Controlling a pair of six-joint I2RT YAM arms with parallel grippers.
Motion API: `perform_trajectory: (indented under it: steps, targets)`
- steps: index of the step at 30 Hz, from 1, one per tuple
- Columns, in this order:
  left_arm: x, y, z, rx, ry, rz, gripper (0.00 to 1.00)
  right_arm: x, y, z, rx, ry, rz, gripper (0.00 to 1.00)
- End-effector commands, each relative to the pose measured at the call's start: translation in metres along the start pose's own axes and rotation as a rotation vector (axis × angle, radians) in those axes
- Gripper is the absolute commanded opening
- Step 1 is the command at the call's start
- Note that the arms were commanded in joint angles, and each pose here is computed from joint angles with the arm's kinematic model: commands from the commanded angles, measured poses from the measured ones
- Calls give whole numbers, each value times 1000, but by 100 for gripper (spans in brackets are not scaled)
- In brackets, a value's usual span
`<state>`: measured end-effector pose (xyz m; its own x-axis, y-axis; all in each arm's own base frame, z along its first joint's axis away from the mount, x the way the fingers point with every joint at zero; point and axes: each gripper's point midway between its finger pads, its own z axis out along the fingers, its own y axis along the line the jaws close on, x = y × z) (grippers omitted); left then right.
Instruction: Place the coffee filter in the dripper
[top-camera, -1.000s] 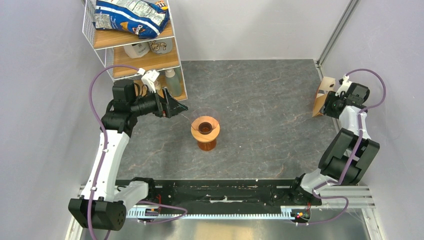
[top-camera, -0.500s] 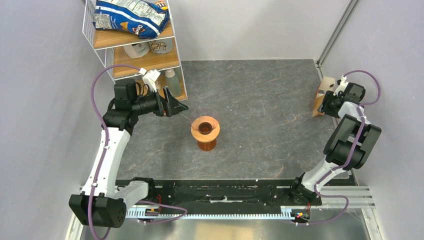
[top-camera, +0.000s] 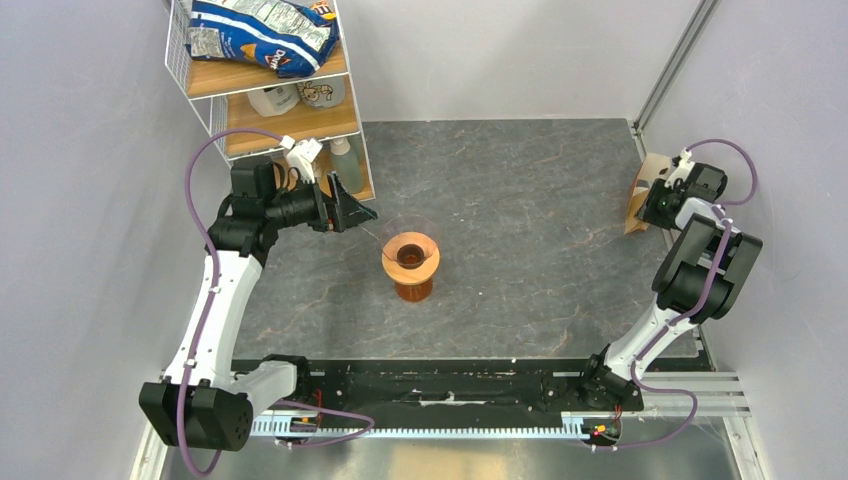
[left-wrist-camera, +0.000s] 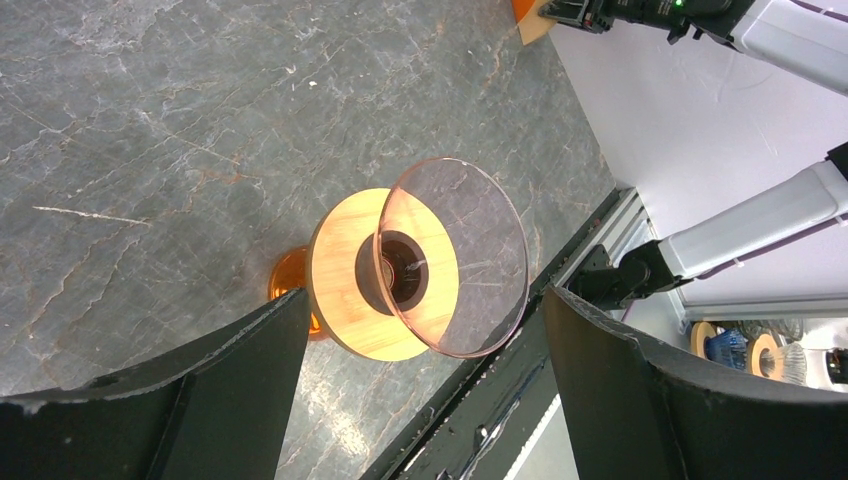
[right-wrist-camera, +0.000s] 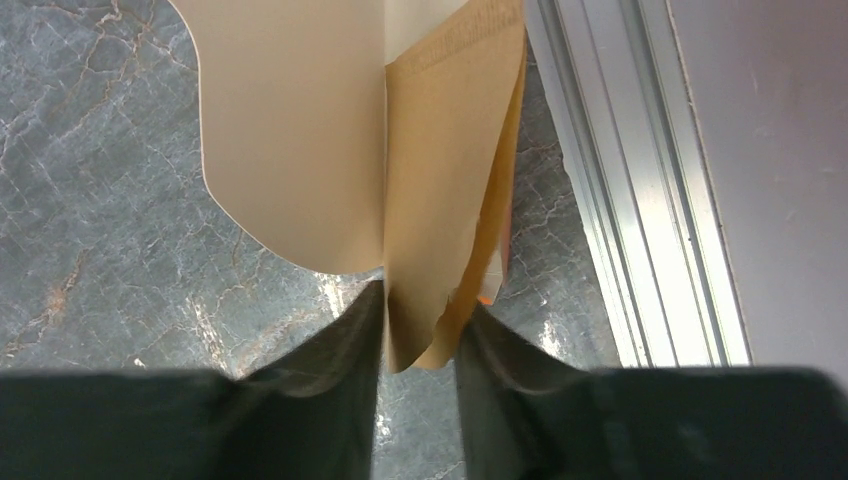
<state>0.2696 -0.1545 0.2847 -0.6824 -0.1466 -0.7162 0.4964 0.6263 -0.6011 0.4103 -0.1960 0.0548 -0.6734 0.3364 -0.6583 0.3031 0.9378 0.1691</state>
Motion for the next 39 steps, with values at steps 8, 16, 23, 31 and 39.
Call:
perform_trajectory:
  steps: [8,16,23,31,39]
  targets:
    - [-12,-13,-4,34,-30,19,92,-35,11,-24,-37,-79,-64,0]
    - [-17,-16,-8,29,-49,59,94,-54,34,-111,-79,-121,-199,0]
    - [-39,-30,-21,25,-106,223,96,-56,94,-207,-324,-110,-438,0]
    - [-31,-71,-34,238,-113,417,97,2,224,-311,-750,-121,-788,0]
    - [12,-108,-31,393,-99,792,95,70,307,-373,-1120,-116,-943,0]
